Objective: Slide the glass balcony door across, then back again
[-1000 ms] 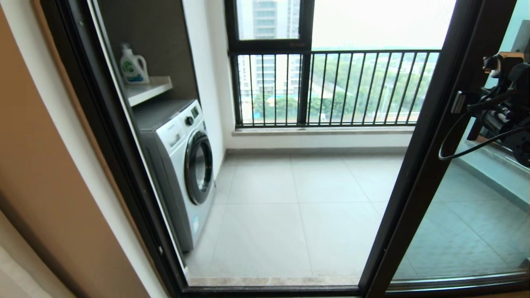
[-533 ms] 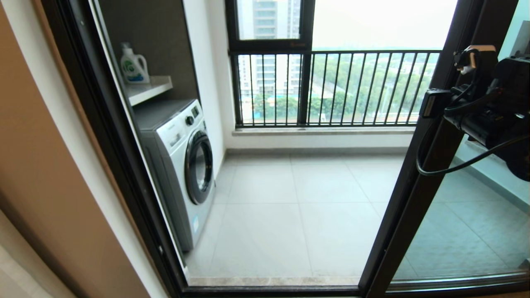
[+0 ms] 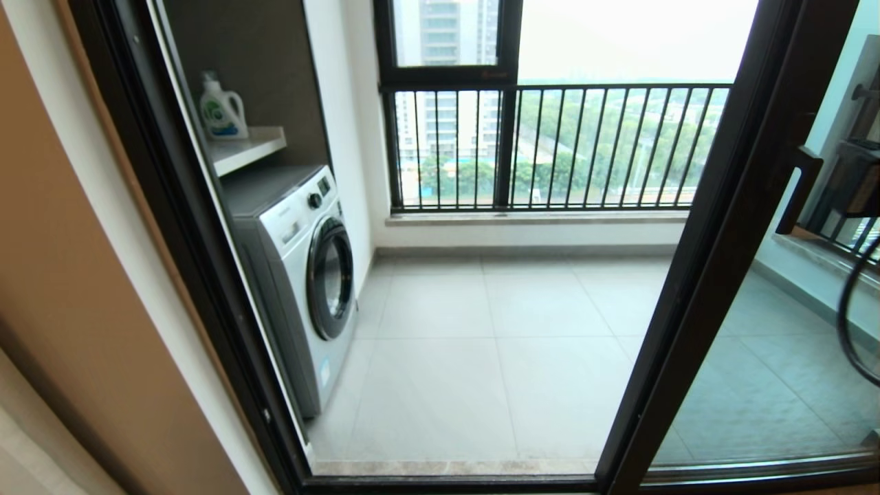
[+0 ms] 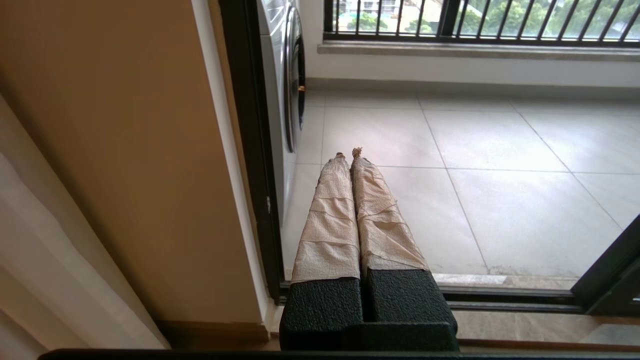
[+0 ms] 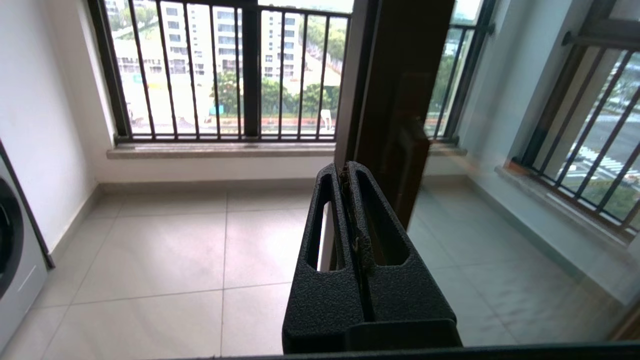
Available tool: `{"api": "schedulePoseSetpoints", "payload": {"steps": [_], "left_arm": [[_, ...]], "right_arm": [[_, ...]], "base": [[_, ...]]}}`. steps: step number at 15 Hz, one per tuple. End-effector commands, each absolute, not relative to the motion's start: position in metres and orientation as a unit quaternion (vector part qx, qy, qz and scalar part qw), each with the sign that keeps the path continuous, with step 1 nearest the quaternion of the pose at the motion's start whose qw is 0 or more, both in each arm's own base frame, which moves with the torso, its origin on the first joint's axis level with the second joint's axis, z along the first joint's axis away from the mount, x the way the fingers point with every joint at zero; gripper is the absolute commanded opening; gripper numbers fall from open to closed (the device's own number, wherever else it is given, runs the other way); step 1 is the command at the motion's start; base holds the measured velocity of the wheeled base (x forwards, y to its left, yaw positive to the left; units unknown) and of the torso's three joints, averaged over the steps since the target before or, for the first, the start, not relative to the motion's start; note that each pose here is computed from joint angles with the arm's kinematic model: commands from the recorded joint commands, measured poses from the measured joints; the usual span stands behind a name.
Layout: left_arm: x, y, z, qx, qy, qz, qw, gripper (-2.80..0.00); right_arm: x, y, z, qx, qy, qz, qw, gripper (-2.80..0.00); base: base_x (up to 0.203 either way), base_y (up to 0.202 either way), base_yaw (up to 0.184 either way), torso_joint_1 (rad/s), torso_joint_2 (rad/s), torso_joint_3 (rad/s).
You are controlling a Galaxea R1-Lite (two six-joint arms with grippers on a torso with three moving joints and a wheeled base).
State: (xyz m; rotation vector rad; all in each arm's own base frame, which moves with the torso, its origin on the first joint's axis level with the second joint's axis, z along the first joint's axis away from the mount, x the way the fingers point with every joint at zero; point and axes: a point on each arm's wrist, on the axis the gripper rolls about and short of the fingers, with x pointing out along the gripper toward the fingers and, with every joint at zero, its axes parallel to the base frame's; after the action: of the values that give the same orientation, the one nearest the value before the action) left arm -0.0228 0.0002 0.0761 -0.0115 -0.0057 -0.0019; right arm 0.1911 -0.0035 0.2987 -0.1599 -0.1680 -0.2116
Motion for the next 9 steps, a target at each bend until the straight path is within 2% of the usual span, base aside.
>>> {"api": "schedulePoseSetpoints", "payload": {"steps": [1,5,9], "left_arm": [[-0.023,0.000,0.076,-0.006,-0.002,-0.001,1.000,-2.80],[-0.023,0.000,0.076,-0.006,-0.002,-0.001,1.000,-2.80],[-0.023,0.000,0.076,-0.006,-0.002,-0.001,1.000,-2.80]], "right_arm": [[0.081,-0.003,0.321,-0.077,-0.160,-0.103,0.979,-2.80],[-0.039,-0.003,0.292,-0.092,-0.140,-0.061,0.984,-2.80],[-0.116,-0.003,0.229,-0.104,-0.130,-0.045,0.985,-2.80]], "base": [[0.000,0.000,0.000,0.000,0.00,0.000],[0.000,0.000,0.000,0.000,0.00,0.000],[0.000,0.000,0.000,0.000,0.00,0.000]]}}
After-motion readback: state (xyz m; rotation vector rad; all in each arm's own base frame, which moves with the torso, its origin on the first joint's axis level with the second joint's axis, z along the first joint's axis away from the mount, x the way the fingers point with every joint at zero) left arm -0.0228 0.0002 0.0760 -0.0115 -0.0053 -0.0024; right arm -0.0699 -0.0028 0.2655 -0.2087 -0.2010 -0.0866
